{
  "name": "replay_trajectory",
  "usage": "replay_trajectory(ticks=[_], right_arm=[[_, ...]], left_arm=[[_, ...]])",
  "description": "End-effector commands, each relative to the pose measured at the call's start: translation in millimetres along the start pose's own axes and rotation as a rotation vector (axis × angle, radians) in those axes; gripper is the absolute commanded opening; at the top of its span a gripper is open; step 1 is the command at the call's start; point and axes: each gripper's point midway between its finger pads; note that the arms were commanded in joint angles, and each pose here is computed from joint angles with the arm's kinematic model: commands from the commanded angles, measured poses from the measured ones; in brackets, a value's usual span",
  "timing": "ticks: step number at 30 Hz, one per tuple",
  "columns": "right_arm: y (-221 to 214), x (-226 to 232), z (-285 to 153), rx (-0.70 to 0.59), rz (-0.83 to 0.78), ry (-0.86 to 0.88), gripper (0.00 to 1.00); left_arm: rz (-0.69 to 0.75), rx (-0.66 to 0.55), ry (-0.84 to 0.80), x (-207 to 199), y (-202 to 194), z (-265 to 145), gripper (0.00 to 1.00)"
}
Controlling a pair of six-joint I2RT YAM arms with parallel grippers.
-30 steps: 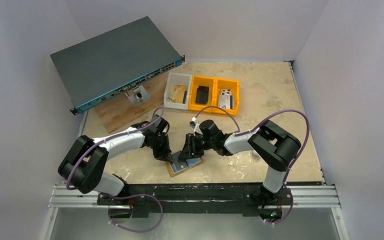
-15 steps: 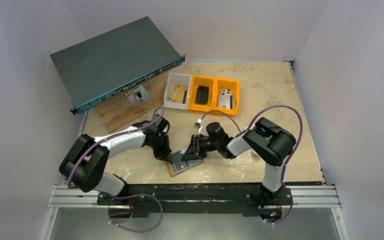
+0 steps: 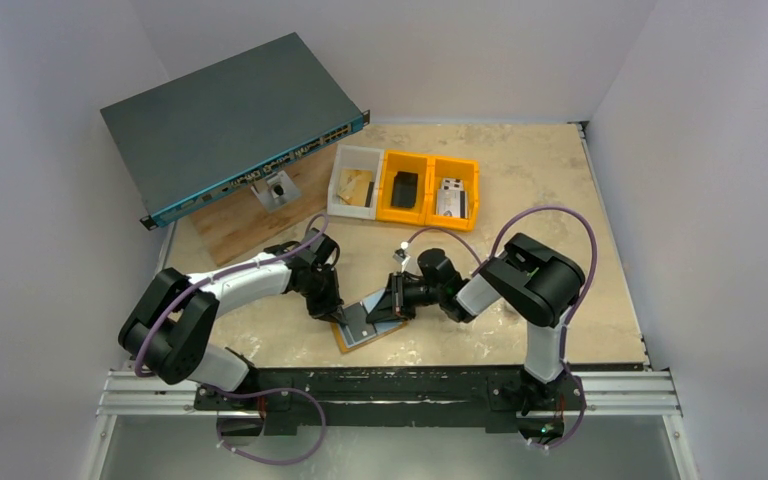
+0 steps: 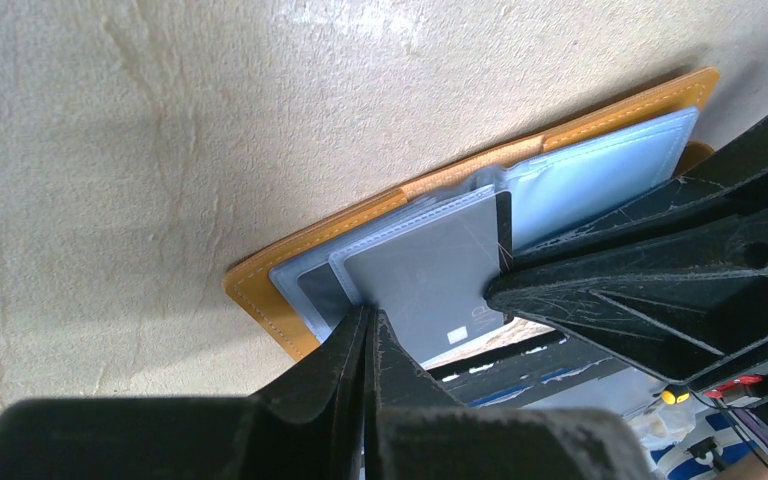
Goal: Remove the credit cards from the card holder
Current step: Remove the credit card from the card holder.
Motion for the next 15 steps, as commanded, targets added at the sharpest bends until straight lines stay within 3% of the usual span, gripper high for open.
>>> replay_trajectory(ticks=[1,15], right_arm=[[-1.4,1.4,-4.0,-0.003,0.003,0.018,0.05],[9.9,-22.8,-20.0,-0.095,0.061,-0.051,0.02]], left_arm=[[-0.013,-0.029,0.160,36.8,2.0,15.0,0.00],[-0.014,-0.022,0.214,49.2,-0.8,14.2,0.00]])
Point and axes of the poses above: each gripper's point midway between its finger pads, its own z axis out along the fingers, its own x axis along the line the jaws close on, y = z × x, and after that the axes turned 5 degrees about z, right-handed
